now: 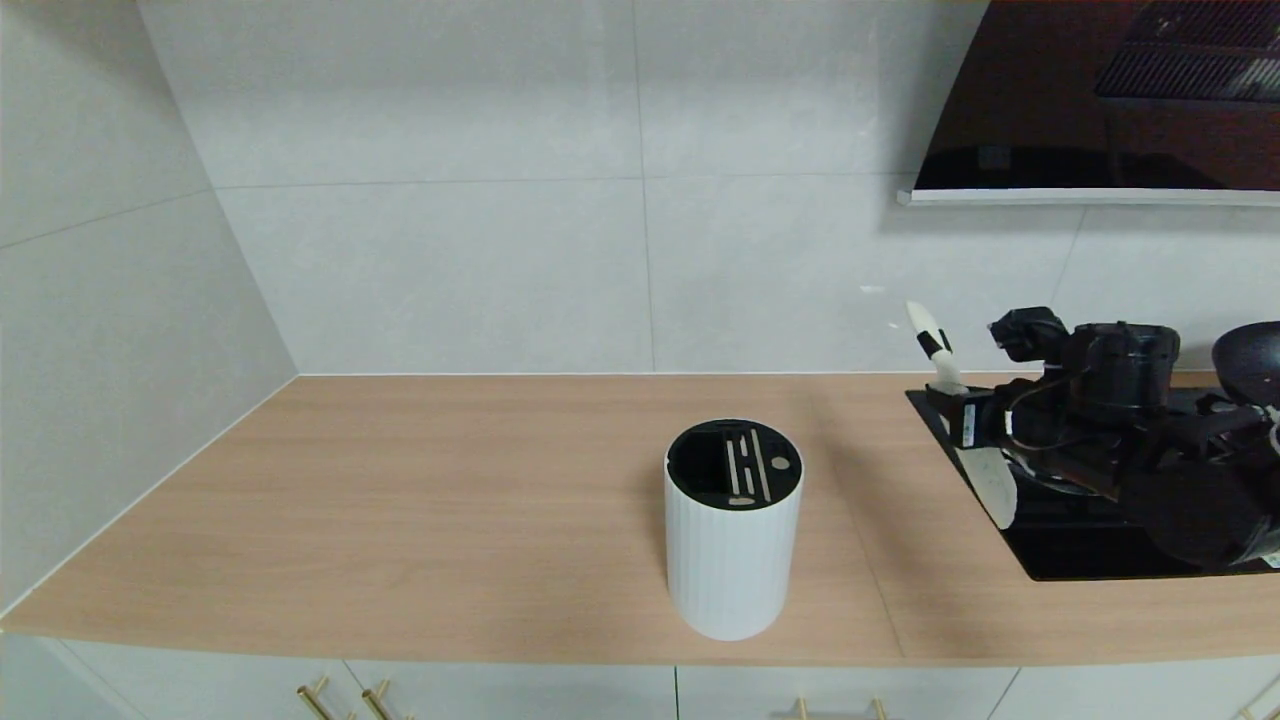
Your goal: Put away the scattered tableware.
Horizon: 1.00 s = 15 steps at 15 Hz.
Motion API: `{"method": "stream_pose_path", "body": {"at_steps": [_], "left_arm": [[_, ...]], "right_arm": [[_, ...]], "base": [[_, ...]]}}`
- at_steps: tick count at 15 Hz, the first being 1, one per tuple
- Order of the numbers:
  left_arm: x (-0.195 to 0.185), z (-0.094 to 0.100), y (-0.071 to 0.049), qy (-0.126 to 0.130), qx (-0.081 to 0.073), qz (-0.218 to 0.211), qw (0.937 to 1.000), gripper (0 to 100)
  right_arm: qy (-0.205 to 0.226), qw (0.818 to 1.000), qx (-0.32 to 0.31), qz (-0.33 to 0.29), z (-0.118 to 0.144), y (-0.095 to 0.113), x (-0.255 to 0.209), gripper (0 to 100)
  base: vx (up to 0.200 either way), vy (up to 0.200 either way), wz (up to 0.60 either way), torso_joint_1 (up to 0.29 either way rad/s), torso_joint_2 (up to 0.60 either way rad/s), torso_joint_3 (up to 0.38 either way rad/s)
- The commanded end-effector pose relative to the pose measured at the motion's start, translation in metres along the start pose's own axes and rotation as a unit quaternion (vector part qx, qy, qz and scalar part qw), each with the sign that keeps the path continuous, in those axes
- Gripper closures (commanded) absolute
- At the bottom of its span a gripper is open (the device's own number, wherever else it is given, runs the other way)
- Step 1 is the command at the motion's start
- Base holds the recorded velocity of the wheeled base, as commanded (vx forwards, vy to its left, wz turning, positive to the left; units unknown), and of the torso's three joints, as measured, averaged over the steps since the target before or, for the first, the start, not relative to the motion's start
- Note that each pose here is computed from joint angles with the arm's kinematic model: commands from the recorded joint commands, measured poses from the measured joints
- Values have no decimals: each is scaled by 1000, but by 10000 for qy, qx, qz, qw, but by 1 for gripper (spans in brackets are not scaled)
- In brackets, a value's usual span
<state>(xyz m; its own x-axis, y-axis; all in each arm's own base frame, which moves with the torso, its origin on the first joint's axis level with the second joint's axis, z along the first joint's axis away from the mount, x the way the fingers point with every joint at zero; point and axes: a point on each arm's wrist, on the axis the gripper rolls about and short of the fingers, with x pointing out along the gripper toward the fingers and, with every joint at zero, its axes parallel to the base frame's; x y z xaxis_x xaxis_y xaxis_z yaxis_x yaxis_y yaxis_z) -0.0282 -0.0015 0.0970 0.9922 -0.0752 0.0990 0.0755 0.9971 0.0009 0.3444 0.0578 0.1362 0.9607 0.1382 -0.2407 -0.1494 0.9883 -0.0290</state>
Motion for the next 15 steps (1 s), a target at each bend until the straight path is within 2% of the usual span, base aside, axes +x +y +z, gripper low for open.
{"method": "stream_pose_path", "body": {"at_steps": [1,3,4,5,6,7,8,10,11,12,13,14,15], "left_arm": [[-4,30,-3,246,-42,-649,9976,0],[15,70,-4,760,-145,-1116,9907,0],[33,93,-3,928,-152,-1177,9886,0],[45,104,-3,1031,-158,-1199,9873,0],[82,131,-1,1244,-173,-1237,9843,0],[94,136,0,1324,-176,-1299,9825,0],[135,146,-3,1492,-190,-1578,9759,0],[188,139,-17,1711,-297,-2066,9629,0],[196,137,-22,1746,-341,-2160,9600,0],[228,123,-45,1884,-785,-2571,9446,0],[242,117,-59,1884,-1082,-2716,9376,0],[252,113,-67,1863,-1294,-2795,9330,0],[272,100,-83,1768,-1678,-2932,9245,0]], "right_arm": [[-460,9988,-22,135,38,9,-11,100],[-664,9974,-43,289,57,21,-10,100],[-712,9966,-61,401,67,29,-12,100],[-713,9965,-69,439,70,32,-14,100],[-740,9955,-93,589,79,42,-23,100],[-741,9952,-100,627,79,45,-25,100],[-737,9944,-125,747,78,55,-28,100],[-779,9930,-151,874,80,68,-39,100],[-780,9927,-158,911,80,71,-42,100],[-799,9906,-186,1099,79,85,-54,100],[-802,9897,-203,1166,78,93,-59,100],[-788,9895,-217,1195,77,98,-60,100],[-785,9896,-236,1185,75,110,-65,100]], "base": [[0,0,0,0,0,0],[0,0,0,0,0,0],[0,0,0,0,0,0],[0,0,0,0,0,0],[0,0,0,0,0,0],[0,0,0,0,0,0],[0,0,0,0,0,0],[0,0,0,0,0,0],[0,0,0,0,0,0],[0,0,0,0,0,0],[0,0,0,0,0,0],[0,0,0,0,0,0],[0,0,0,0,0,0]]}}
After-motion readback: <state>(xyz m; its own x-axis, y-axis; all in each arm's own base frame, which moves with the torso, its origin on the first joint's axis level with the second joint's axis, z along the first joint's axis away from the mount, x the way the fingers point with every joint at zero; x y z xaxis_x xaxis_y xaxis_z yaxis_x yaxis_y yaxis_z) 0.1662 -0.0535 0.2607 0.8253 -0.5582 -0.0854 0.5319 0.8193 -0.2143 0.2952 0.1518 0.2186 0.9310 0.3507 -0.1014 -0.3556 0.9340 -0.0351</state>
